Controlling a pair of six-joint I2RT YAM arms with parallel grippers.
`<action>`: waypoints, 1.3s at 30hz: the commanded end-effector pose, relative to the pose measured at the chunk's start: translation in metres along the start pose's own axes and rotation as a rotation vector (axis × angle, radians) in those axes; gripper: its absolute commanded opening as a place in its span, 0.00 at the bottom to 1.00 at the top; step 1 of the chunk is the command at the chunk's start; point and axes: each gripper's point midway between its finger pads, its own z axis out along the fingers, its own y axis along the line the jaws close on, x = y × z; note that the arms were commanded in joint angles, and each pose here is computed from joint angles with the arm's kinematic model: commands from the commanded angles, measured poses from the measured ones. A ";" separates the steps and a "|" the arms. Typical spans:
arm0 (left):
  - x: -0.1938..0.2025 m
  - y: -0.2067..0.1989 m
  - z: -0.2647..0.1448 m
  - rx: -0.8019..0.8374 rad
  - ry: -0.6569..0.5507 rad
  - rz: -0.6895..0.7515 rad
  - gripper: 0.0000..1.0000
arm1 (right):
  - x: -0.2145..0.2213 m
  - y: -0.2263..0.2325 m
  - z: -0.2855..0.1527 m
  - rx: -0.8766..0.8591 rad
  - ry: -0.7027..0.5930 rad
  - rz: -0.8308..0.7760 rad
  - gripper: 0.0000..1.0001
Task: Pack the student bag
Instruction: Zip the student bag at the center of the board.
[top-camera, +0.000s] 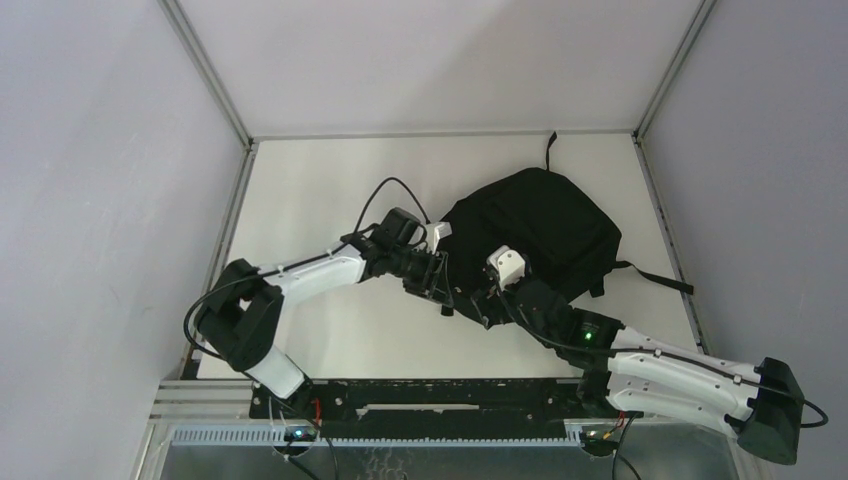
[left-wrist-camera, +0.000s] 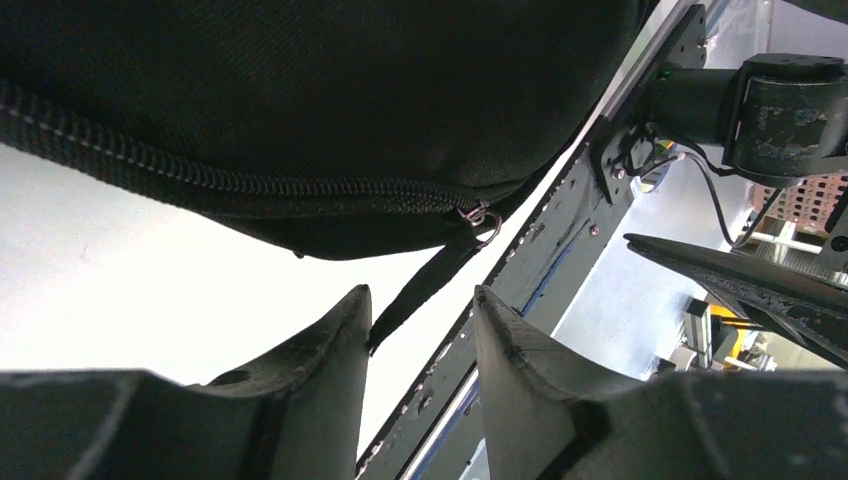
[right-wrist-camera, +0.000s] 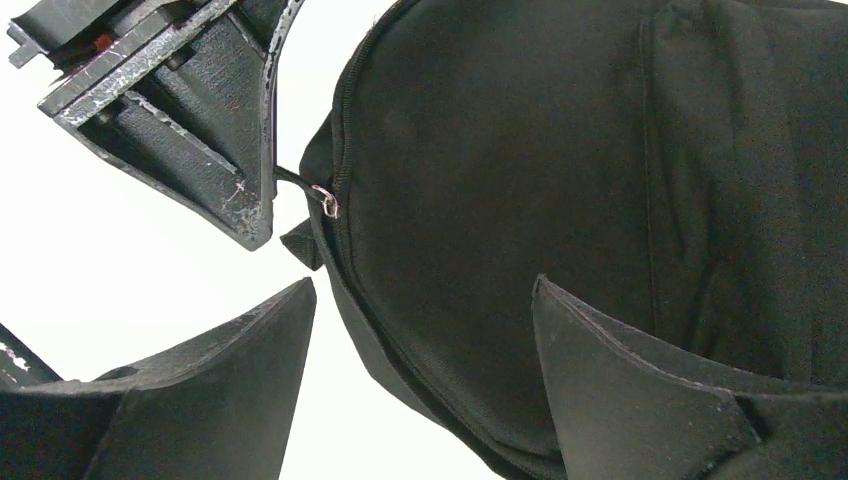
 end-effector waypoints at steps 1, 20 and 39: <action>-0.016 -0.016 -0.016 -0.002 -0.058 0.070 0.45 | -0.008 0.002 0.002 -0.009 -0.024 0.026 0.87; -0.034 -0.014 -0.028 -0.073 -0.123 0.095 0.00 | -0.004 0.017 0.015 -0.044 0.011 -0.065 0.85; -0.057 0.012 -0.052 -0.177 -0.162 0.013 0.00 | 0.004 0.018 0.005 -0.007 0.082 -0.152 0.00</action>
